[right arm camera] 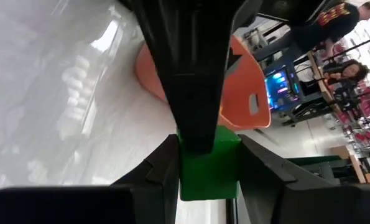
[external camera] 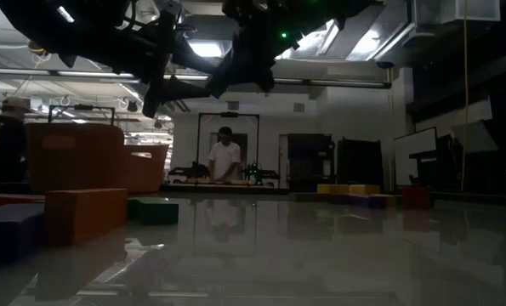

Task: Sort blocks by size
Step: Put the small green block into the red bin

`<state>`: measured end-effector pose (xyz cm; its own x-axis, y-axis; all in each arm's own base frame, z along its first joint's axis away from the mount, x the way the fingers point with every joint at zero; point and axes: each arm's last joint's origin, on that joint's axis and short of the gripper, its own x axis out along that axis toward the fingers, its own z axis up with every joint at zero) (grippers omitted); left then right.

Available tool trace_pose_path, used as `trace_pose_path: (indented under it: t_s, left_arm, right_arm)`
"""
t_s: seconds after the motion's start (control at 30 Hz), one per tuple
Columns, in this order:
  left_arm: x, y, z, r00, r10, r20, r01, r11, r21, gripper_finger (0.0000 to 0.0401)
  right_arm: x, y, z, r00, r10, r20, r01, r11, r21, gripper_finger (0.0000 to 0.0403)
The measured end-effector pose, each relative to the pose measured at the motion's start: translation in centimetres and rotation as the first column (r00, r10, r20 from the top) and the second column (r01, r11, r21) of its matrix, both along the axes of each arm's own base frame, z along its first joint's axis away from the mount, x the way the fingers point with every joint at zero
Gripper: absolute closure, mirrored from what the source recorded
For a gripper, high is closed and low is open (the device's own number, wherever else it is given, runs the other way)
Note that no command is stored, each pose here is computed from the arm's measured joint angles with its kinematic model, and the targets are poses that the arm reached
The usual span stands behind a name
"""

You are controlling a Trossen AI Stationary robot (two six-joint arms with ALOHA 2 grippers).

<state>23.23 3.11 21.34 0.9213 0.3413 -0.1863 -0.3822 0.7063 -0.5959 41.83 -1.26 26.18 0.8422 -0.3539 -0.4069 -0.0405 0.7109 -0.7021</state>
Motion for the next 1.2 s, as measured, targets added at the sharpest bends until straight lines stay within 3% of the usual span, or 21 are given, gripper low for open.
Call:
trace_pose_path:
  t_s: [0.2,0.47,0.67,0.77,1.0,1.2]
  left_arm:
    - [0.4,0.1,-0.5,1.0,0.028,-0.003,-0.028,1.0,0.0,0.0208]
    - [1.4,0.4,-2.0,0.998,0.05,-0.039,-0.049,0.999,0.002,0.0209]
    - [1.7,0.5,-2.3,0.998,0.063,-0.026,-0.064,0.997,-0.036,0.0257]
    - [1.7,0.5,-2.3,0.998,0.065,-0.018,-0.066,0.997,-0.047,0.0284]
    - [1.6,0.5,-2.5,0.997,0.055,-0.05,-0.056,0.998,-0.019,0.0284]
    - [0.9,0.3,-1.5,0.998,0.009,-0.058,-0.009,1.0,0.015,0.0284]
  right_arm:
    - [0.5,-0.1,-0.4,0.999,-0.019,0.039,0.017,0.999,0.034,0.0274]
    - [1.0,-0.1,-2.1,1.0,-0.027,-0.006,0.027,0.999,0.043,0.0274]
    - [1.0,0.0,-2.2,1.0,-0.025,-0.011,0.025,0.999,0.04,0.0271]
    - [1.0,-0.1,-2.1,1.0,-0.024,-0.008,0.025,0.999,0.037,0.026]
    - [1.0,0.1,-2.1,1.0,0.003,-0.01,-0.002,0.998,0.056,0.0216]
    - [0.8,0.0,-0.1,0.977,0.005,-0.215,0.0,1.0,0.022,0.018]
